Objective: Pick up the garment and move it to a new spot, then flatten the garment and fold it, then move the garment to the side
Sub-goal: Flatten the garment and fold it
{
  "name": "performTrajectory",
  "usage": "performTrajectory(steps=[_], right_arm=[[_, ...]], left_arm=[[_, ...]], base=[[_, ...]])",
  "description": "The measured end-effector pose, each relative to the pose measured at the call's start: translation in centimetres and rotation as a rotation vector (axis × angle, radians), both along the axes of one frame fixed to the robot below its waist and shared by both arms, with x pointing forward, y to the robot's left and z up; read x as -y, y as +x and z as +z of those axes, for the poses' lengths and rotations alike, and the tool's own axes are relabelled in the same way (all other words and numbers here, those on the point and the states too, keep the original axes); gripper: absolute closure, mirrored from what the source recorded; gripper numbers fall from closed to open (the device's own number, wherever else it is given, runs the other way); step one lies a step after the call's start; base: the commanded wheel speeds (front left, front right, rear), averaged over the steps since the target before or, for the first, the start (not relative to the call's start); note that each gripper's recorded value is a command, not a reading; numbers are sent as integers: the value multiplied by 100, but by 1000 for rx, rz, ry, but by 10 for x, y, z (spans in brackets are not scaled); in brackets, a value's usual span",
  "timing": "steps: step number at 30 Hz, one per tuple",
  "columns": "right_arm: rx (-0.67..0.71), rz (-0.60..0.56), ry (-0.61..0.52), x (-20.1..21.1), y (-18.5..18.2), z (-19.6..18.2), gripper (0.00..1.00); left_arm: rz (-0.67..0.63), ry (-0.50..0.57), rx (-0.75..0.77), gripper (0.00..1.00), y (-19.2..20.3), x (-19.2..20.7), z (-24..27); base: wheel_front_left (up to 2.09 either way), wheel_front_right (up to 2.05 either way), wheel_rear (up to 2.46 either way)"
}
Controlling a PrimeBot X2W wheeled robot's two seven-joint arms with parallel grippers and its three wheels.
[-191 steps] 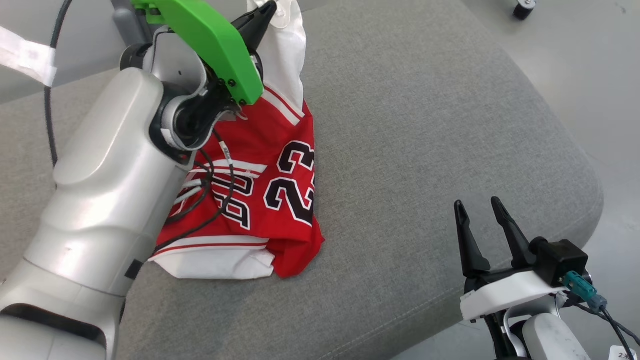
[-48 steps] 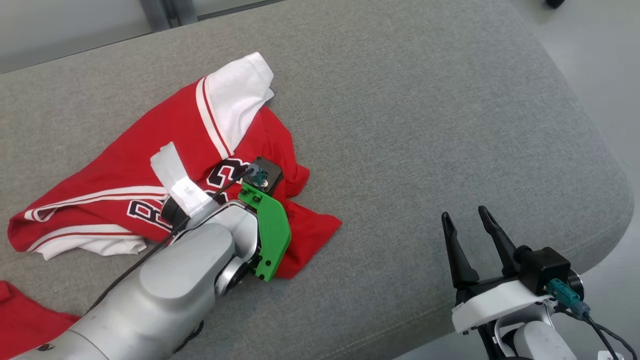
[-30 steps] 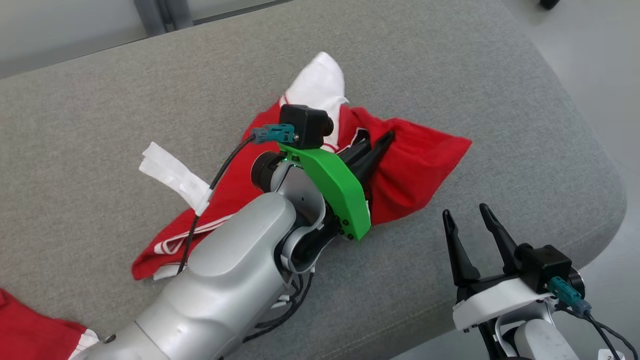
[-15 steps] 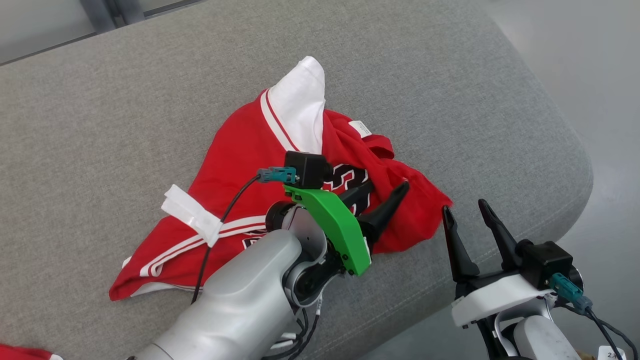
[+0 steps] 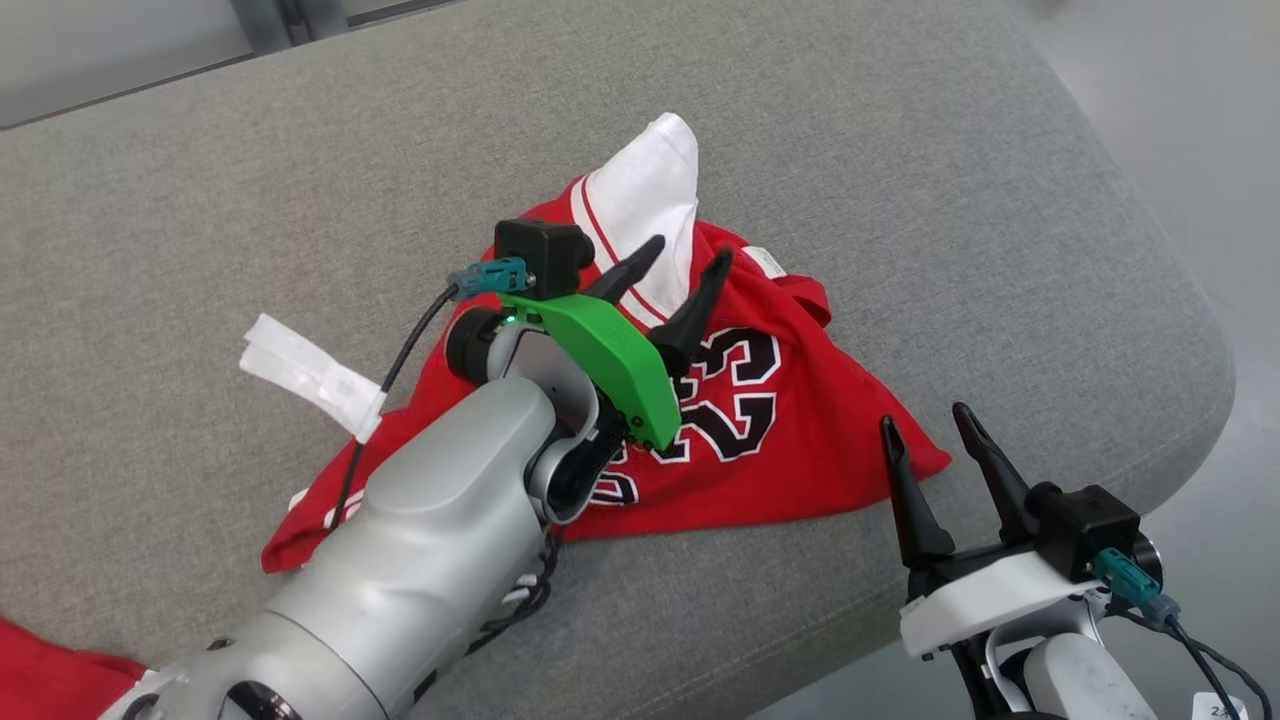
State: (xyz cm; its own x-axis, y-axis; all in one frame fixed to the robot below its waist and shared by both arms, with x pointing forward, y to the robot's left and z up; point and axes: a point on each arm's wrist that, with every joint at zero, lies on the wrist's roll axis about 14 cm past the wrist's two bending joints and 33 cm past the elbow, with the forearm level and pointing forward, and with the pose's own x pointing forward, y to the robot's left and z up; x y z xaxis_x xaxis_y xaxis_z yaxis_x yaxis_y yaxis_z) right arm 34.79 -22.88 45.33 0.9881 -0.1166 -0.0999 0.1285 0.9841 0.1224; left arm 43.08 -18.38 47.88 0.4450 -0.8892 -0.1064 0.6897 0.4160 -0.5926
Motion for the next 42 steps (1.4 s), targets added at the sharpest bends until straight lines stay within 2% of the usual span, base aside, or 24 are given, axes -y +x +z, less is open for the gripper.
performTrajectory(steps=[7, 12, 13, 14, 18, 26, 34, 35, 36, 37, 38, 42], right_arm=[[-4, 11, -10, -2, 6, -1, 0], [-17, -9, -16, 5, 4, -4, 0], [-19, -14, -16, 6, 3, -4, 0], [-21, -18, -15, 7, 3, -5, 0], [-25, -30, -16, 11, 2, -6, 0], [-15, -7, -6, 4, 7, -5, 0], [6, 28, -2, -7, 11, 0, 0], [8, 29, -1, -7, 11, 0, 0], [9, 30, -1, -7, 11, 1, 0], [9, 29, -1, -7, 11, 1, 0], [8, 29, -2, -7, 11, 1, 0], [2, 23, -3, -5, 10, -1, 0]], left_arm=[[-12, 259, 16, 0, 12, -20, -54], [1, 349, 6, 0, 18, -31, -81], [-8, 363, -6, 10, 17, -32, -86], [-24, 366, -24, 100, 15, -32, -90], [-16, 342, -19, 100, 18, -32, -90], [67, 213, 90, 100, 44, -30, -42], [-68, 235, 138, 100, 10, -15, -28], [-79, 249, 142, 79, 5, -15, -30], [-89, 271, 144, 47, 1, -15, -35], [-99, 295, 145, 22, -3, -16, -40], [-103, 312, 145, 0, -5, -16, -44], [-125, 392, 151, 0, -11, -21, -65]], base=[[0, 0, 0], [0, 0, 0], [0, 0, 0], [0, 0, 0], [0, 0, 0], [0, 0, 0], [0, 0, 0], [0, 0, 0], [0, 0, 0], [0, 0, 0], [0, 0, 0], [0, 0, 0]])
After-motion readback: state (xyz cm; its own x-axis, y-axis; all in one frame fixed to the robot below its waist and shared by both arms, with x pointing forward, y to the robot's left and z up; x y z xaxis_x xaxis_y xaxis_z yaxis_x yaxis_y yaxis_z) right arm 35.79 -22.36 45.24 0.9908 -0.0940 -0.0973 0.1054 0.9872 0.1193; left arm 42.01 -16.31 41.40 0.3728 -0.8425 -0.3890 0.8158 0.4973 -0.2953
